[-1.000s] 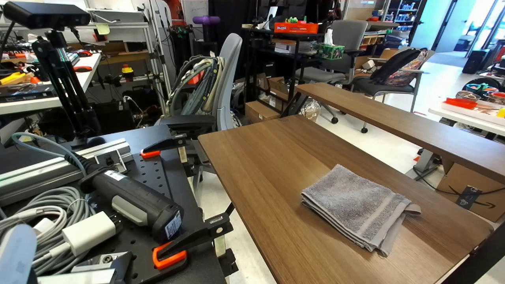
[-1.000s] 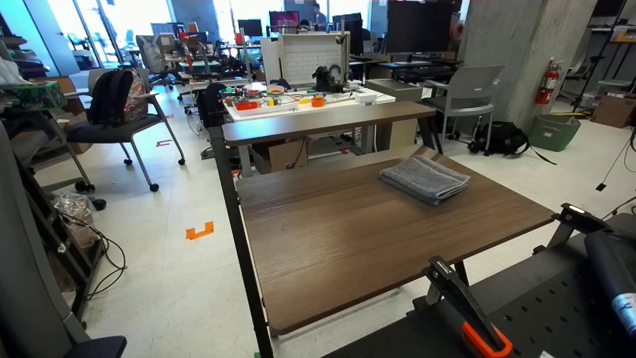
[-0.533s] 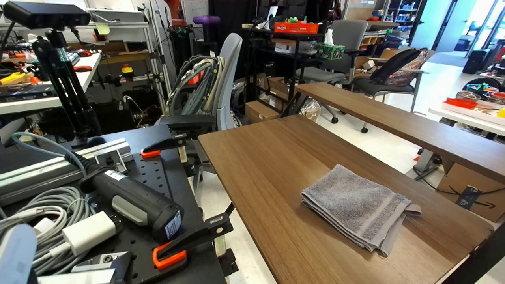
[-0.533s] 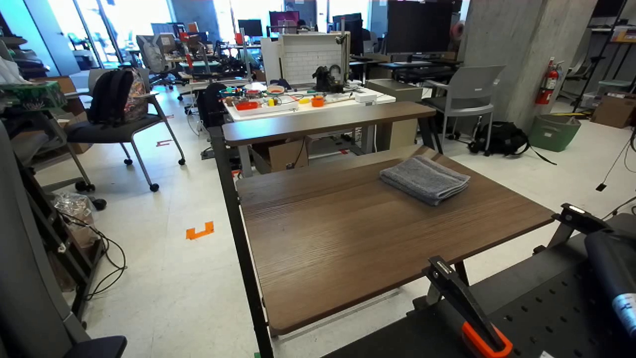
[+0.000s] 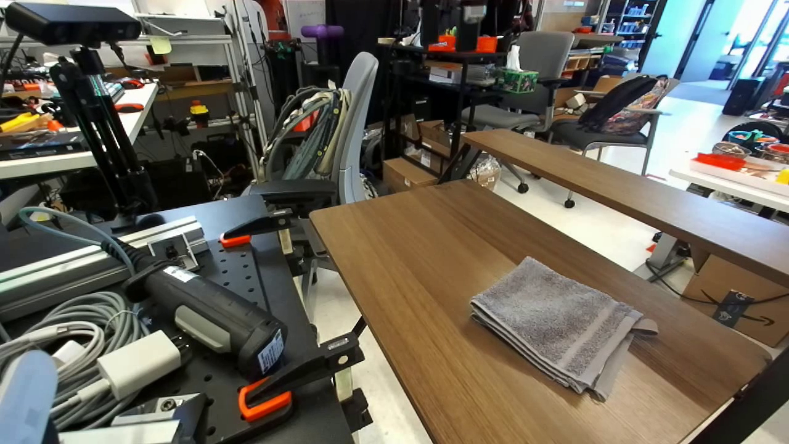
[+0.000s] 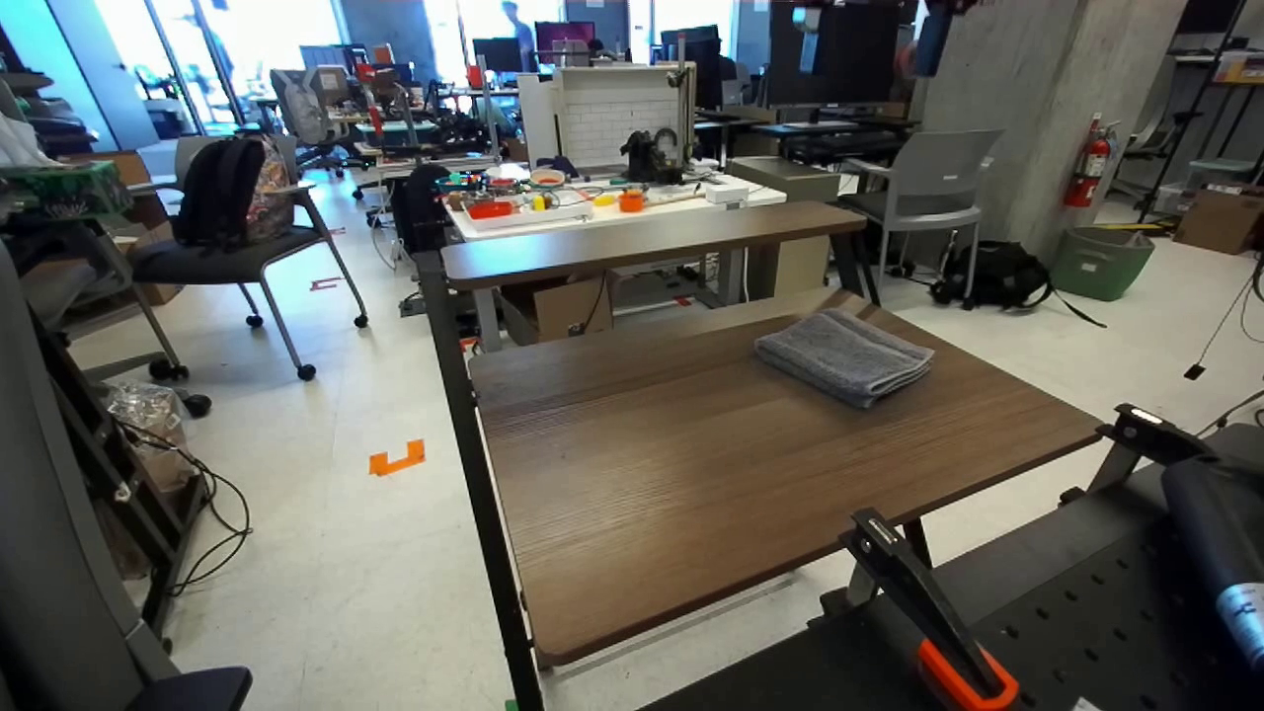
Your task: Push the towel to the left.
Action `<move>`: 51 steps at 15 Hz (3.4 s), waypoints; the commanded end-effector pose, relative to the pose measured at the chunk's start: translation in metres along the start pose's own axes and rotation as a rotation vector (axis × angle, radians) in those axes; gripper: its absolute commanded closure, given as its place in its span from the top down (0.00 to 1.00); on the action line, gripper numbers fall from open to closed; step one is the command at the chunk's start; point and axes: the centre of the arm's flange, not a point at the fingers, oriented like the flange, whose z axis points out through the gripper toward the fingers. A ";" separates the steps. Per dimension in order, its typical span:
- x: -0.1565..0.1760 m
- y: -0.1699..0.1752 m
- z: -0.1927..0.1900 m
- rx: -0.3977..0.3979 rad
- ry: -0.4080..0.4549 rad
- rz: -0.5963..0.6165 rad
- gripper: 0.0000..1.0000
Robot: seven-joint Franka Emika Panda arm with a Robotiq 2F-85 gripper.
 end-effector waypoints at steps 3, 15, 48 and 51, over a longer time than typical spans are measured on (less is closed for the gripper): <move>0.083 0.047 0.076 0.009 -0.050 0.113 1.00; 0.159 0.121 0.218 -0.011 -0.102 0.257 1.00; 0.106 -0.094 0.353 -0.222 -0.195 -0.163 1.00; 0.093 -0.120 0.349 -0.226 -0.189 -0.209 1.00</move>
